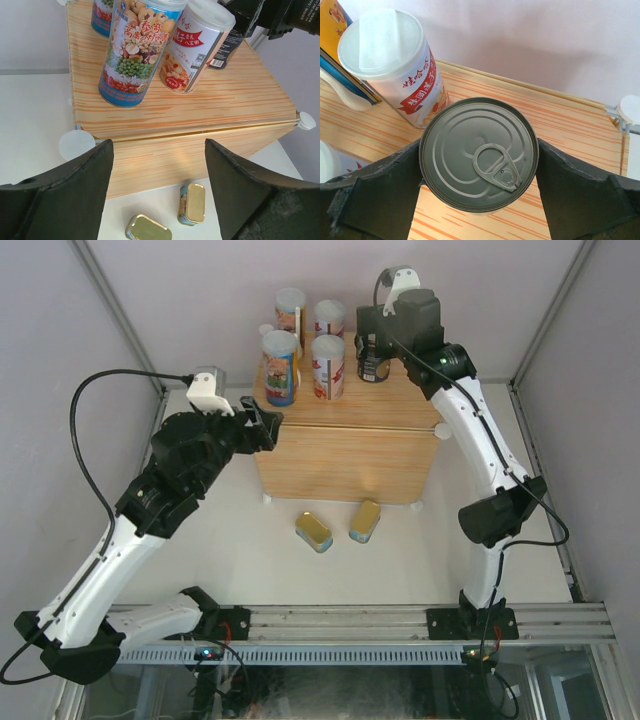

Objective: Place and organize the canned foods onto the counter
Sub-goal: Place the canned food on the counter.

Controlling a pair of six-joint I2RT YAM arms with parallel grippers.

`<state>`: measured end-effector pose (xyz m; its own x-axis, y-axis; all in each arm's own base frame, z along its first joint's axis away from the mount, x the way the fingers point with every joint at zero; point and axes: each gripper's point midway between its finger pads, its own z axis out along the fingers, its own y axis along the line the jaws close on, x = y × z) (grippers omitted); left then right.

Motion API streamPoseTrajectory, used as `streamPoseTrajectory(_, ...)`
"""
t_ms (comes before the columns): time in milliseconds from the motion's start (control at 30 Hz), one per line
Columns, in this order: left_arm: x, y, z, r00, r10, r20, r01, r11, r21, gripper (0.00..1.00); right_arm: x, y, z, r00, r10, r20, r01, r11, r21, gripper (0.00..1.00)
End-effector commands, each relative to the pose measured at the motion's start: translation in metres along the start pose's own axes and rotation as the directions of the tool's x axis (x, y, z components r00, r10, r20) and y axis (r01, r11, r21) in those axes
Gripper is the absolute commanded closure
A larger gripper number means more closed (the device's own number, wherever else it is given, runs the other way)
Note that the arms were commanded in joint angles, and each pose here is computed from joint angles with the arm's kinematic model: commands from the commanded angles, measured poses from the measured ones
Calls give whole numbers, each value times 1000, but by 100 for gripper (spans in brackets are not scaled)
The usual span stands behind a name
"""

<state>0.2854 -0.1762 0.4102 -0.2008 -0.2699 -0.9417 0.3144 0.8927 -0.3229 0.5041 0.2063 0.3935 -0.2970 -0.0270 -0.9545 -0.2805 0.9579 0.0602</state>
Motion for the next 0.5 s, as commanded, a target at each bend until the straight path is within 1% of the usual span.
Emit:
streamPoseTrajectory(0, -11, -4, -4, 999, -24, 39, 23, 999, 29, 22, -40, 1, -29, 993, 41, 112, -41, 999, -7, 16)
streamPoseTrajectory(167, -11, -3, -8, 998, -33, 45, 32, 999, 29, 22, -45, 1, -36, 991, 45, 127, -45, 999, -5, 14)
streamPoseTrajectory(467, -10, -1, -10, 998, -38, 51, 37, 999, 29, 22, -47, 0, -44, 991, 38, 128, -39, 999, 4, 14)
